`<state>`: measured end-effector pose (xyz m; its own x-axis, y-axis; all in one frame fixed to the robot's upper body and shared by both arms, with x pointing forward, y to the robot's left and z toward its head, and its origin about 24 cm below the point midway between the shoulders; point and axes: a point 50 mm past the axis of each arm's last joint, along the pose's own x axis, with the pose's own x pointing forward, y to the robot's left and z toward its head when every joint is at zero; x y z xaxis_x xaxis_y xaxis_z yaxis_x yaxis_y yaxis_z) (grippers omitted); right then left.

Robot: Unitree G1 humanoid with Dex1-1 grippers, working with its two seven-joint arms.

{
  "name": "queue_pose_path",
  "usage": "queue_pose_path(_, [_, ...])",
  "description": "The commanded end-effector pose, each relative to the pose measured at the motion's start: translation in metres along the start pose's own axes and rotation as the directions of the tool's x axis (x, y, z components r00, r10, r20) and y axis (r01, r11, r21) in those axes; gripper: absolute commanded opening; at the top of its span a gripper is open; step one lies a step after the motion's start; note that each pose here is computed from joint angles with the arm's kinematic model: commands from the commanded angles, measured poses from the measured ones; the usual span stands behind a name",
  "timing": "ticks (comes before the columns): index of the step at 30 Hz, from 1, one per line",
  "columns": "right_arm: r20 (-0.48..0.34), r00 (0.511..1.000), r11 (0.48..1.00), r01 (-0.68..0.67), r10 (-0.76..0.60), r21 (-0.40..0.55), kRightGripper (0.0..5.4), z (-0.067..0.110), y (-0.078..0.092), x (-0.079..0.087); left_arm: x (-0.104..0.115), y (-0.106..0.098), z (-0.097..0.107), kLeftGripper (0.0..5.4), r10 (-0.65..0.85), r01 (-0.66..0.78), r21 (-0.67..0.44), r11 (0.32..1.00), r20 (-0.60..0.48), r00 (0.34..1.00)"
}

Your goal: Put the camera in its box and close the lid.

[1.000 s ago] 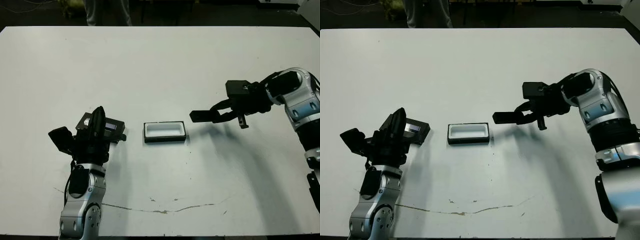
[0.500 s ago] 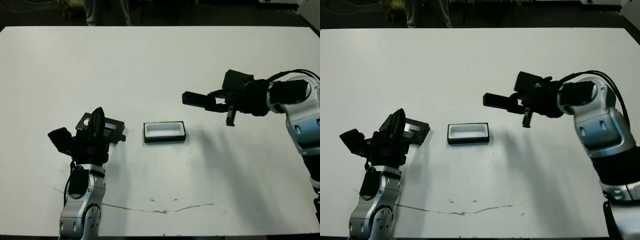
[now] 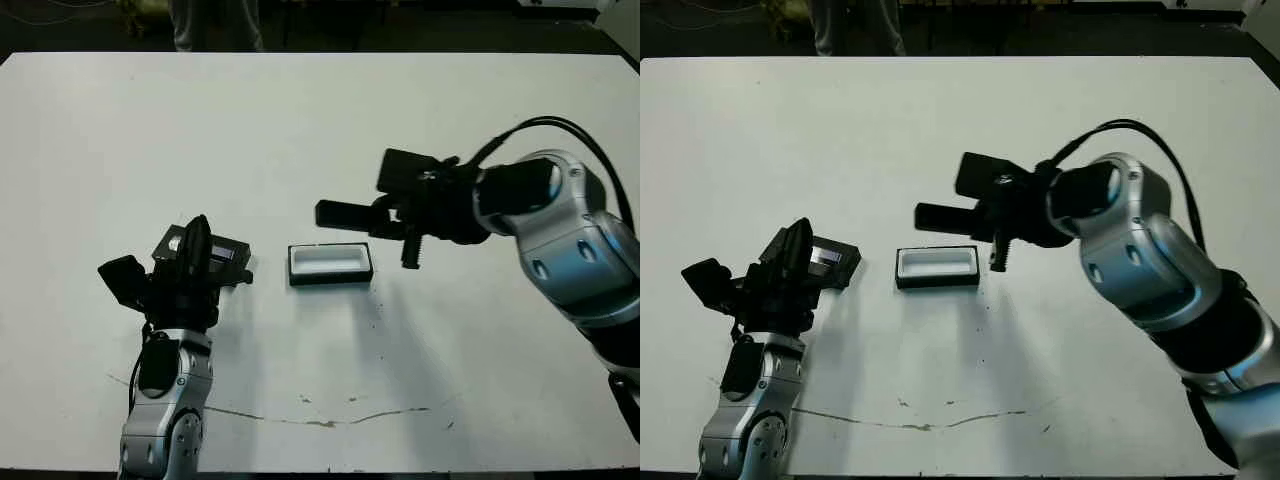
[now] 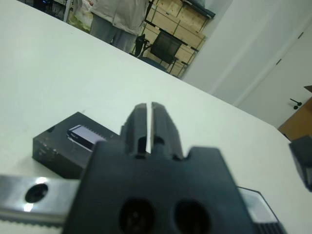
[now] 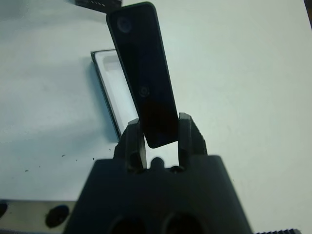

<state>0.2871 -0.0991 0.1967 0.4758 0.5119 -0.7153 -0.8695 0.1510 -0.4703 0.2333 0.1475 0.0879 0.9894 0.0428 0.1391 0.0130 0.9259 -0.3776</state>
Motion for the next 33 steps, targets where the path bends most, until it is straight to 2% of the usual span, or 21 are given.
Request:
queue_pose_path(1, [-0.034,0.999,1.000,-0.008,0.009,0.003,0.35,-0.002,0.001,0.006,-0.004,0.004,-0.006,0.00,0.032,-0.032,0.004,0.999,-0.040,0.999])
queue_pose_path(6, [-0.074,0.997,1.000,-0.022,0.022,-0.006,0.35,-0.002,-0.005,0.010,-0.002,0.002,-0.007,0.00,0.027,-0.026,0.018,0.999,-0.042,0.999])
queue_pose_path(11, [-0.055,0.997,0.997,-0.054,0.050,-0.060,0.35,-0.002,-0.015,0.012,-0.002,0.002,-0.007,0.00,0.023,-0.022,0.022,1.000,-0.040,0.999])
queue_pose_path(19, [-0.117,0.990,0.993,-0.084,0.075,-0.080,0.35,-0.003,-0.024,0.020,-0.001,0.001,-0.006,0.00,0.018,-0.018,0.016,1.000,-0.037,0.999])
queue_pose_path(25, [-0.127,0.989,0.988,-0.094,0.079,-0.120,0.35,0.001,-0.023,0.024,-0.001,0.002,-0.006,0.00,0.018,-0.017,0.021,1.000,-0.037,0.999])
queue_pose_path(33, [-0.144,0.985,0.987,-0.117,0.100,-0.113,0.35,0.001,-0.018,0.030,-0.002,0.001,-0.007,0.00,0.023,-0.022,0.012,1.000,-0.040,0.999])
